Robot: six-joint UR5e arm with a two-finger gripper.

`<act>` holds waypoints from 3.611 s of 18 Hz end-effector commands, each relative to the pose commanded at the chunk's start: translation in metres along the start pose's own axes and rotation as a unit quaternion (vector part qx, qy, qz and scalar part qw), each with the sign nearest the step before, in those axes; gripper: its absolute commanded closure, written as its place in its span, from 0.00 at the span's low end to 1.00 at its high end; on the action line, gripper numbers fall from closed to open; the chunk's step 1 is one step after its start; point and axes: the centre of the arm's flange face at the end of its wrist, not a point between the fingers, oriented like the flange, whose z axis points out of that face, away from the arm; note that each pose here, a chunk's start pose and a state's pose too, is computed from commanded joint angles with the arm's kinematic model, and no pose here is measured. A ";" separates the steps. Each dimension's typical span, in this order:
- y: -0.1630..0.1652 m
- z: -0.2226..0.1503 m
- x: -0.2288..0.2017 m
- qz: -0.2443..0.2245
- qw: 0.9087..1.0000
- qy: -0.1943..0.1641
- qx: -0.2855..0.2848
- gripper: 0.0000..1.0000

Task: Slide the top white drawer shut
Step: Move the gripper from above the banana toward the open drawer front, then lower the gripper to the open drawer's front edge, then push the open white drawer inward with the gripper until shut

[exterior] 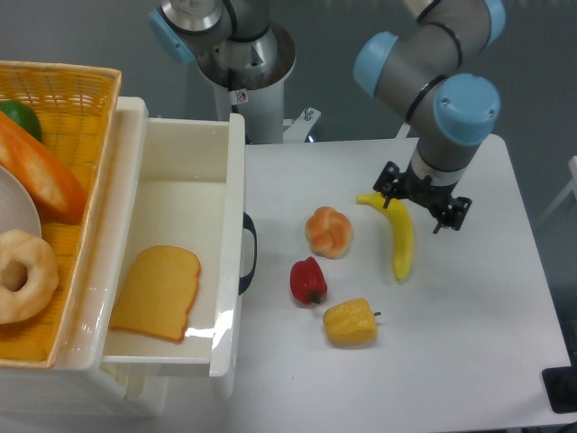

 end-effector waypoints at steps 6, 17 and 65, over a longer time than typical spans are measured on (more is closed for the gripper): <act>-0.039 -0.003 0.041 -0.098 0.995 0.018 0.023 0.51; -0.071 -0.018 0.075 -0.168 0.965 0.177 0.097 1.00; -0.117 -0.046 0.175 -0.103 0.945 0.287 0.119 1.00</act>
